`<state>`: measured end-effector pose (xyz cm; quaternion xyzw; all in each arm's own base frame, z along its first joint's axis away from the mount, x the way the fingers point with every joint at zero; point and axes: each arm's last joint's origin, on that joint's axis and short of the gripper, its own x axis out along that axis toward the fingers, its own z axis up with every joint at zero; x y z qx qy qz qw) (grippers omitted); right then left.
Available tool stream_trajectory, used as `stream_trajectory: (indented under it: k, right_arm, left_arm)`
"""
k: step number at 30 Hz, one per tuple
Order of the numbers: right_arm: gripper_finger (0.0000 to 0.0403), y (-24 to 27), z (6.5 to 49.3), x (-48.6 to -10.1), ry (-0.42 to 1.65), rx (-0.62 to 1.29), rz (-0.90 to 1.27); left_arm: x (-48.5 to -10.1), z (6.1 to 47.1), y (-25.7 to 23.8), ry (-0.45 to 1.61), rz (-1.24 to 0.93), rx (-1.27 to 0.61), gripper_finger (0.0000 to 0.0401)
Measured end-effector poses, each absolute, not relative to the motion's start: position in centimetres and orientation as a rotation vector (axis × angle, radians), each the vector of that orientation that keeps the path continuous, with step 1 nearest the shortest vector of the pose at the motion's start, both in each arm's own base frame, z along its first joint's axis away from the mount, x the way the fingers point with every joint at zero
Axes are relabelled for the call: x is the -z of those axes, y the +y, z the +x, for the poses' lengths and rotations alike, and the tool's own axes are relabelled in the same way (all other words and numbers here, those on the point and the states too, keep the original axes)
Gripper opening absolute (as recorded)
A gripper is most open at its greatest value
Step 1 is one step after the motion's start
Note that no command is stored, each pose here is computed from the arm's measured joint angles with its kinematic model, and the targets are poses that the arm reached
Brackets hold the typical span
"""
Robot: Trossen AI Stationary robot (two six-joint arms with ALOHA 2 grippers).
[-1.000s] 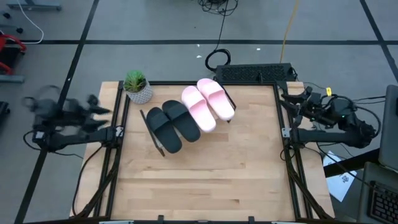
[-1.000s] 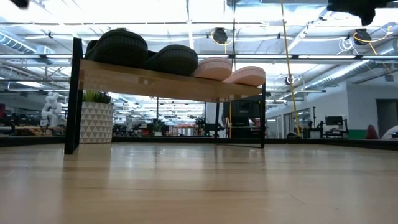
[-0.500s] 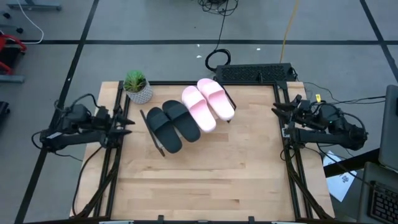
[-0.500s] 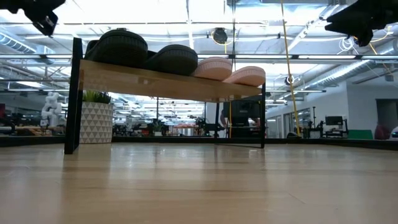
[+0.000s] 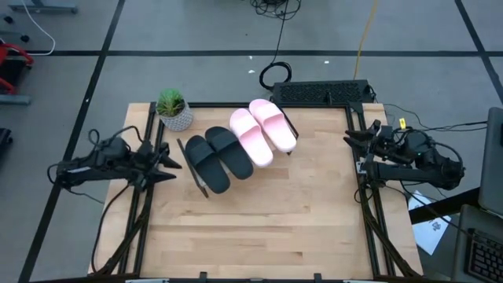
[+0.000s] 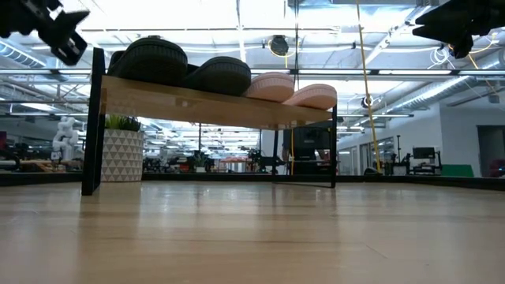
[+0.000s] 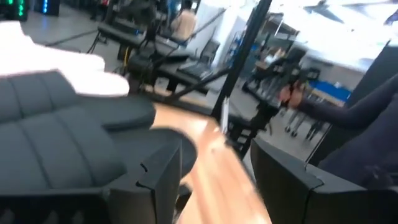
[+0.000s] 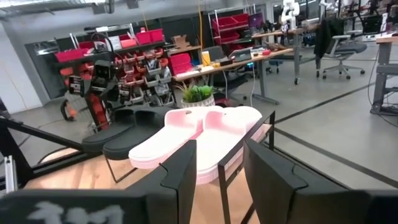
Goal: Pick and place slides into the shelf
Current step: Return to Home Position
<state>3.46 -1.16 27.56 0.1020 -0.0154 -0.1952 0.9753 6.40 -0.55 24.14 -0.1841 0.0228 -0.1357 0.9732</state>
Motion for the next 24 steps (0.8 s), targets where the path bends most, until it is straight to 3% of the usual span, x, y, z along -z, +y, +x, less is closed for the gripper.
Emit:
stream_trajectory:
  k: [6,16,24]
  right_arm:
    - [0.0121,-1.2,3.4,-27.5,-0.031,0.421,0.202]
    - [0.0121,-1.2,3.4,-27.5,-0.031,0.425,0.218]
    - [0.0121,-1.2,3.4,-27.5,-0.028,0.428,0.217]
  left_arm:
    - [-23.9,5.9,-0.6,0.136,-0.364,0.236,0.0191]
    - [-27.3,2.6,-0.6,0.172,-0.294,0.193,0.0191]
    - [-25.3,3.8,-0.7,0.246,-0.360,0.209,0.0191]
